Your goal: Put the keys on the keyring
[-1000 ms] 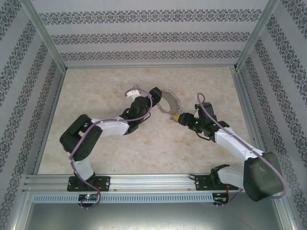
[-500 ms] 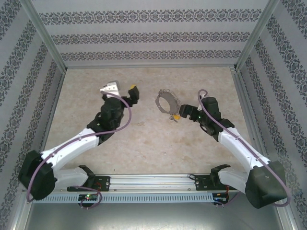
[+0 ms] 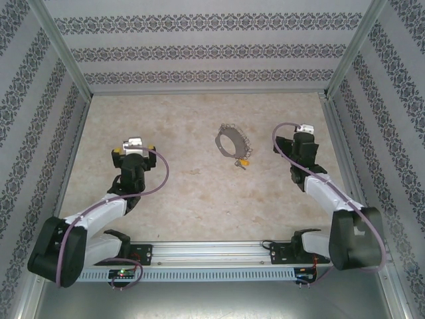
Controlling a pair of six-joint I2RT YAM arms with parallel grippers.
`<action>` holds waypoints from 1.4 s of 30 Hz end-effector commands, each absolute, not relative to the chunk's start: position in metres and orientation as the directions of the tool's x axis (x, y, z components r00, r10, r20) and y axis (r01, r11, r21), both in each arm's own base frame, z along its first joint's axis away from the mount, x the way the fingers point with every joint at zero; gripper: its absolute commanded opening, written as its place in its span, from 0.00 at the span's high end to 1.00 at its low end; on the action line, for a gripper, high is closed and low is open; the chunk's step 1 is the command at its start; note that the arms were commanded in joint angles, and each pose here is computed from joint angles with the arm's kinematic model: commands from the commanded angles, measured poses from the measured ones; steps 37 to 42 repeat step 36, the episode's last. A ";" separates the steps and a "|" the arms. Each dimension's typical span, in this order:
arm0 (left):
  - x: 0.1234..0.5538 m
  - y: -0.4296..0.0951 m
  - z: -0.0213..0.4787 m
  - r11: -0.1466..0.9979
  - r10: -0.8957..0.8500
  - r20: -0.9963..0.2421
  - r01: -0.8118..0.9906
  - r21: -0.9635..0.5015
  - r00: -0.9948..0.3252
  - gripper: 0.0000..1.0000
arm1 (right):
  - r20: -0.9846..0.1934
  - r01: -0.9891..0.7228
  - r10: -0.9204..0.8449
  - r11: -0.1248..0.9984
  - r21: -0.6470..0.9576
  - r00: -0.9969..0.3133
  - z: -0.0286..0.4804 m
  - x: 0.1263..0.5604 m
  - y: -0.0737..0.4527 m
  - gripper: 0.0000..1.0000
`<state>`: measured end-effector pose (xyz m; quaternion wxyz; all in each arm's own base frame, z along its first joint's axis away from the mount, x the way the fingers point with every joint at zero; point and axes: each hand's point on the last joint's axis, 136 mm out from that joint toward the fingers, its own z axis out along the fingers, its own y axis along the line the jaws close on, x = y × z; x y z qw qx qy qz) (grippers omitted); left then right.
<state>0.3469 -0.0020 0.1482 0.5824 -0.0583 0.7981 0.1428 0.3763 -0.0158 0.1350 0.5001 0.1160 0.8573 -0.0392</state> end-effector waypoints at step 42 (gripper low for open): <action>0.400 0.010 0.082 0.999 -0.012 -0.918 -0.040 0.005 -0.396 0.00 | -0.948 0.002 0.022 1.000 0.023 -0.318 0.105 0.397 0.003 0.02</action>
